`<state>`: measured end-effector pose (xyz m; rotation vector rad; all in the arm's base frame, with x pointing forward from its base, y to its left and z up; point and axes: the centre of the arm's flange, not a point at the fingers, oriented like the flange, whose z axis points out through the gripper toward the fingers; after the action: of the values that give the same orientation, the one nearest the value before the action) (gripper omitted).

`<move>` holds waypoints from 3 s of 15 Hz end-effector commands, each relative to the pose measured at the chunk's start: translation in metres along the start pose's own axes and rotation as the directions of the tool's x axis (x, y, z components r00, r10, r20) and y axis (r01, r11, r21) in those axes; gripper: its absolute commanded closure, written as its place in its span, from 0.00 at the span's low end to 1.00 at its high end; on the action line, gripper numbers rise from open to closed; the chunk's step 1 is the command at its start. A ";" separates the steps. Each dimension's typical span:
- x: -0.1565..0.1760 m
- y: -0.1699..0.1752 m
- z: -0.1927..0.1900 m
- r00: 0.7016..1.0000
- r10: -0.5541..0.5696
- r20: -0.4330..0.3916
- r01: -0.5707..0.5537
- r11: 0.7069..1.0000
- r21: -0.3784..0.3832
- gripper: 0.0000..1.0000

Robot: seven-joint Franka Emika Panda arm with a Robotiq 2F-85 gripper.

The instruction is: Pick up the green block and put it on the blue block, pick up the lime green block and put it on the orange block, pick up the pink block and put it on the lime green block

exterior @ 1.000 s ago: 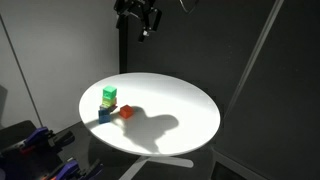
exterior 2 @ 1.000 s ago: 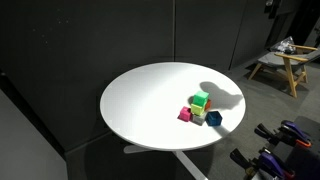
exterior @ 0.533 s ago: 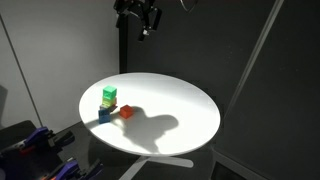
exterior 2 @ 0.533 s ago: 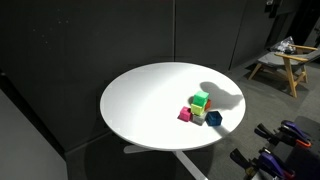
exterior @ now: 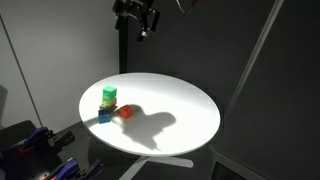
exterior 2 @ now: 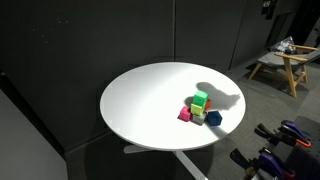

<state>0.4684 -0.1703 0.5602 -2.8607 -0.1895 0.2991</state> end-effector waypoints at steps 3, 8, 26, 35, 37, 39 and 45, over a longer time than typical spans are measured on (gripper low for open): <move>0.014 -0.024 0.018 0.999 -0.051 -0.011 0.050 0.996 -0.077 0.00; 0.035 -0.056 0.049 0.992 -0.125 -0.006 0.122 0.976 -0.181 0.00; 0.089 -0.149 0.177 0.974 -0.224 -0.026 0.198 0.906 -0.374 0.00; 0.116 -0.183 0.229 0.975 -0.220 -0.042 0.187 0.903 -0.386 0.00; 0.120 -0.189 0.237 0.973 -0.224 -0.048 0.189 0.904 -0.382 0.00; 0.123 -0.193 0.245 0.972 -0.231 -0.053 0.193 0.903 -0.383 0.00; 0.131 -0.194 0.263 0.974 -0.223 -0.038 0.190 0.897 -0.399 0.00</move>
<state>0.5159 0.0967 0.3445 -3.1539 -0.6203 0.1030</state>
